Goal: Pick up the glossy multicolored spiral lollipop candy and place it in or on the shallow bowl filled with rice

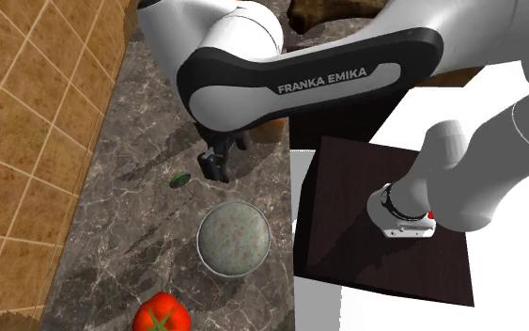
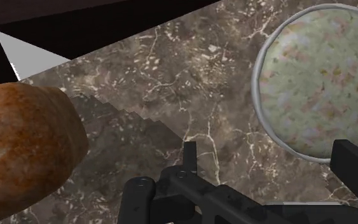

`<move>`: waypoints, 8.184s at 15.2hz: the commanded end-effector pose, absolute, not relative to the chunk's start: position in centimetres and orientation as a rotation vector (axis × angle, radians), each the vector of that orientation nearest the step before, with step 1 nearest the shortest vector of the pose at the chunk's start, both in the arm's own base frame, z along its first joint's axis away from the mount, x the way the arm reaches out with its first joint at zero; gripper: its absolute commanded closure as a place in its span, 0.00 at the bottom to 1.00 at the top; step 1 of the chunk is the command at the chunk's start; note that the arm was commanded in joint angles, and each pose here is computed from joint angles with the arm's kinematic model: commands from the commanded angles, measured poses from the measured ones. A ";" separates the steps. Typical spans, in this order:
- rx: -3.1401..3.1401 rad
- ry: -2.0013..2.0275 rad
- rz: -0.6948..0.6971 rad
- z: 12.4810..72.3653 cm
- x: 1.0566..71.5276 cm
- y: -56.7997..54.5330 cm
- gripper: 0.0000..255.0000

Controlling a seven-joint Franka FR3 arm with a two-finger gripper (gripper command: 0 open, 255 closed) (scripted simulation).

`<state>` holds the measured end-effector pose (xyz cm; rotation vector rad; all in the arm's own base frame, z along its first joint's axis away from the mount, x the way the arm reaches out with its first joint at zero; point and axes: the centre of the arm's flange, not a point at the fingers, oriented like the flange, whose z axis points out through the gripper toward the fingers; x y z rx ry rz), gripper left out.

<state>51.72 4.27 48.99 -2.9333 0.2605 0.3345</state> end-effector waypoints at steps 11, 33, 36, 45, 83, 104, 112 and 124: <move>-2.730 0.502 0.349 44.0 65.0 4.5 0.00; -2.730 0.502 0.349 40.8 64.3 5.8 1.00; -2.730 0.502 0.349 40.8 64.3 5.8 1.00; -2.730 0.502 0.349 45.6 64.3 5.8 1.00; -2.730 0.502 0.349 62.0 49.1 15.9 1.00; -2.730 0.502 0.349 50.8 49.1 15.9 1.00; -2.730 0.502 0.349 50.8 49.1 15.9 1.00; -2.730 0.502 0.349 55.4 50.0 14.0 0.00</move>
